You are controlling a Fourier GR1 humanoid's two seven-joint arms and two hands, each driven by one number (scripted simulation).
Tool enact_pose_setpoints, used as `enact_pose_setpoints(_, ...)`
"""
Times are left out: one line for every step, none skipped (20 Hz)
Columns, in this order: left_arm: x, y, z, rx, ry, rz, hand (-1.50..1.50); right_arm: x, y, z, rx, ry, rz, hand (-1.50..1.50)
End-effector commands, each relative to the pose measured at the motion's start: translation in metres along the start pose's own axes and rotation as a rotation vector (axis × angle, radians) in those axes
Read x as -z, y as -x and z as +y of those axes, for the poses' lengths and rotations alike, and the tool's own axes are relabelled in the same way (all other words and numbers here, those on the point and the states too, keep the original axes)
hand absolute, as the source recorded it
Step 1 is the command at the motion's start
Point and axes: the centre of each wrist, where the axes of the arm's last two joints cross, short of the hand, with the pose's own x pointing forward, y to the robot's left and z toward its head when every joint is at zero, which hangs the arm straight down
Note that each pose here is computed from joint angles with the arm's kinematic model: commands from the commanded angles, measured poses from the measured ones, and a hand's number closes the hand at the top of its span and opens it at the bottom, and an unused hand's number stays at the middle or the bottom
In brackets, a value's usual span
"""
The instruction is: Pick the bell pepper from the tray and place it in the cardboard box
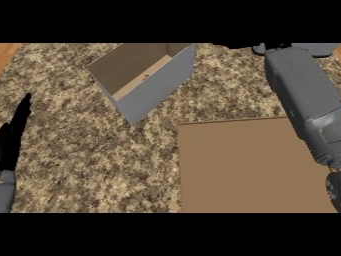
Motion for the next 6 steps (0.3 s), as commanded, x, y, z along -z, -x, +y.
enact_pose_setpoints(-0.003, 0.014, 0.002, -0.004, -0.028, 0.025, 0.00, -0.010, 0.038, -0.043, -0.012, -0.040, 0.013, -1.50)
enact_pose_setpoints(-0.004, -0.002, 0.019, -0.005, -0.017, 0.005, 0.00, 0.001, 0.019, -0.045, -0.024, -0.022, 0.010, -1.50)
enact_pose_setpoints(-0.003, 0.010, 0.015, 0.004, -0.025, 0.023, 0.00, -0.007, 0.035, -0.061, -0.017, -0.052, -0.002, -1.50)
enact_pose_setpoints(-0.014, 0.027, 0.013, 0.000, -0.005, 0.025, 0.00, -0.006, 0.031, -0.052, -0.039, -0.087, 0.007, -1.50)
enact_pose_setpoints(0.002, -0.005, 0.020, -0.004, -0.019, 0.029, 0.00, -0.008, 0.040, -0.076, -0.064, -0.109, 0.005, -1.50)
enact_pose_setpoints(-0.002, 0.013, 0.013, -0.008, -0.012, 0.020, 0.00, -0.009, 0.043, -0.071, -0.076, -0.110, 0.021, -1.50)
